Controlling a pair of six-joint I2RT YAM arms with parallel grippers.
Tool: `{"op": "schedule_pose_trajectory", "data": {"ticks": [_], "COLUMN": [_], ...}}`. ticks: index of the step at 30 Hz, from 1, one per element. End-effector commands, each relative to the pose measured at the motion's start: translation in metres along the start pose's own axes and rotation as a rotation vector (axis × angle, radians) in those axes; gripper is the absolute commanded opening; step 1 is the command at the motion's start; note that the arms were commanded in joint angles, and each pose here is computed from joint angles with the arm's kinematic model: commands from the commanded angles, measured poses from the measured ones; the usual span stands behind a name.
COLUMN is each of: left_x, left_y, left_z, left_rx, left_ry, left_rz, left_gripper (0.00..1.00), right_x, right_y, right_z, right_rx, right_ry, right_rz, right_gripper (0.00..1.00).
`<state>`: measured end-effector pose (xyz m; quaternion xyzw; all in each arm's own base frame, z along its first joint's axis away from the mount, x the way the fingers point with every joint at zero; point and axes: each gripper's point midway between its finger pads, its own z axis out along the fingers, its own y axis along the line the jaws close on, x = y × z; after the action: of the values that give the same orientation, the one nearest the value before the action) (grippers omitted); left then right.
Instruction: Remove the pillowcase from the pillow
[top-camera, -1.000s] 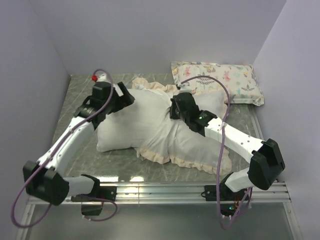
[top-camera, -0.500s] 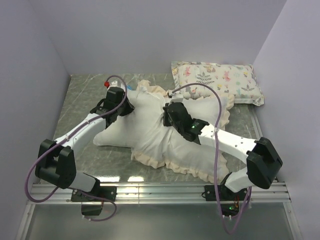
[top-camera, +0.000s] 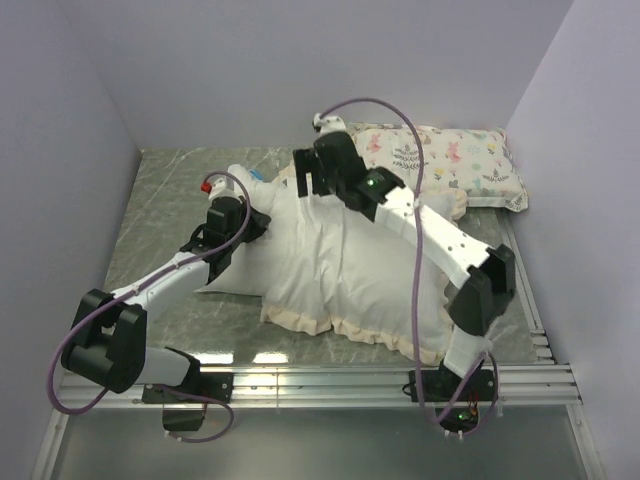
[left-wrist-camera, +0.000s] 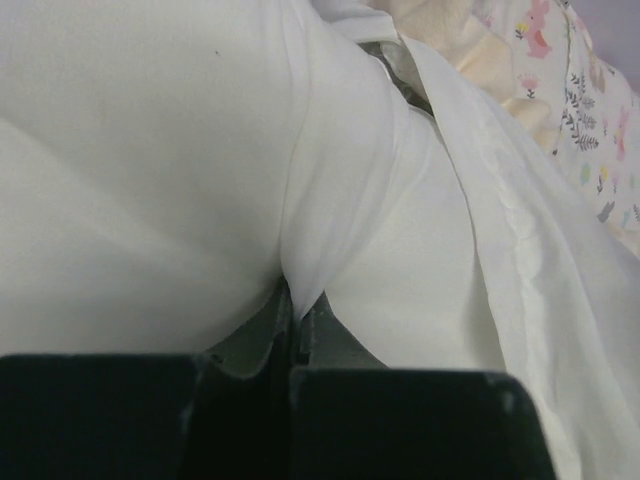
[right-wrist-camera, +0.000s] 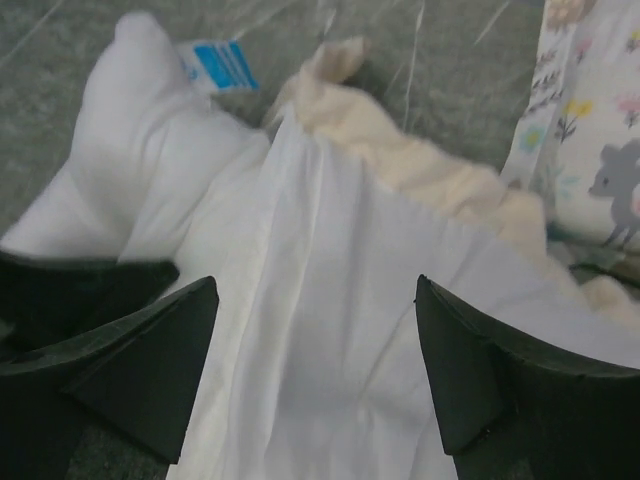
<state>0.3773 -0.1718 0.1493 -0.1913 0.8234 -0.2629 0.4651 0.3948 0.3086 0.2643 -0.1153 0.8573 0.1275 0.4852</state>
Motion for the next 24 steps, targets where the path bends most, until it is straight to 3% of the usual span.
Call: {"op": "schedule_pose_trajectory", "data": {"ticks": [1, 5, 14, 16, 18, 19, 20, 24], "left_x": [0.091, 0.099, 0.102, 0.099, 0.093, 0.089, 0.086, 0.053], "left_y": [0.072, 0.074, 0.071, 0.068, 0.061, 0.058, 0.055, 0.024], "left_z": [-0.017, -0.018, -0.016, -0.017, -0.020, -0.021, -0.023, -0.035], "left_rx": [-0.203, -0.197, -0.184, -0.177, -0.162, -0.155, -0.152, -0.091], "left_ry": [0.284, 0.295, 0.302, 0.297, 0.284, 0.275, 0.269, 0.195], "left_rz": [0.041, 0.036, 0.035, 0.030, 0.025, 0.027, 0.025, 0.007], "left_gripper": [0.00, 0.00, 0.00, 0.01, 0.00, 0.01, 0.00, 0.00], "right_x": [-0.010, 0.022, 0.070, 0.083, 0.071, 0.066, 0.049, -0.021], "right_y": [-0.020, -0.017, 0.010, 0.013, 0.012, 0.010, 0.009, -0.002], "right_z": [0.030, 0.086, 0.132, 0.131, 0.125, 0.123, 0.114, 0.088], "right_rx": [0.009, -0.057, -0.305, -0.327, -0.331, -0.326, -0.320, -0.268], "right_ry": [0.068, 0.219, 0.368, 0.397, 0.372, 0.362, 0.321, 0.164], "right_rz": [-0.048, -0.092, -0.010, 0.020, 0.056, 0.066, 0.073, 0.126], "right_gripper": [0.88, 0.93, 0.94, 0.85, 0.41, 0.08, 0.00, 0.00]}}
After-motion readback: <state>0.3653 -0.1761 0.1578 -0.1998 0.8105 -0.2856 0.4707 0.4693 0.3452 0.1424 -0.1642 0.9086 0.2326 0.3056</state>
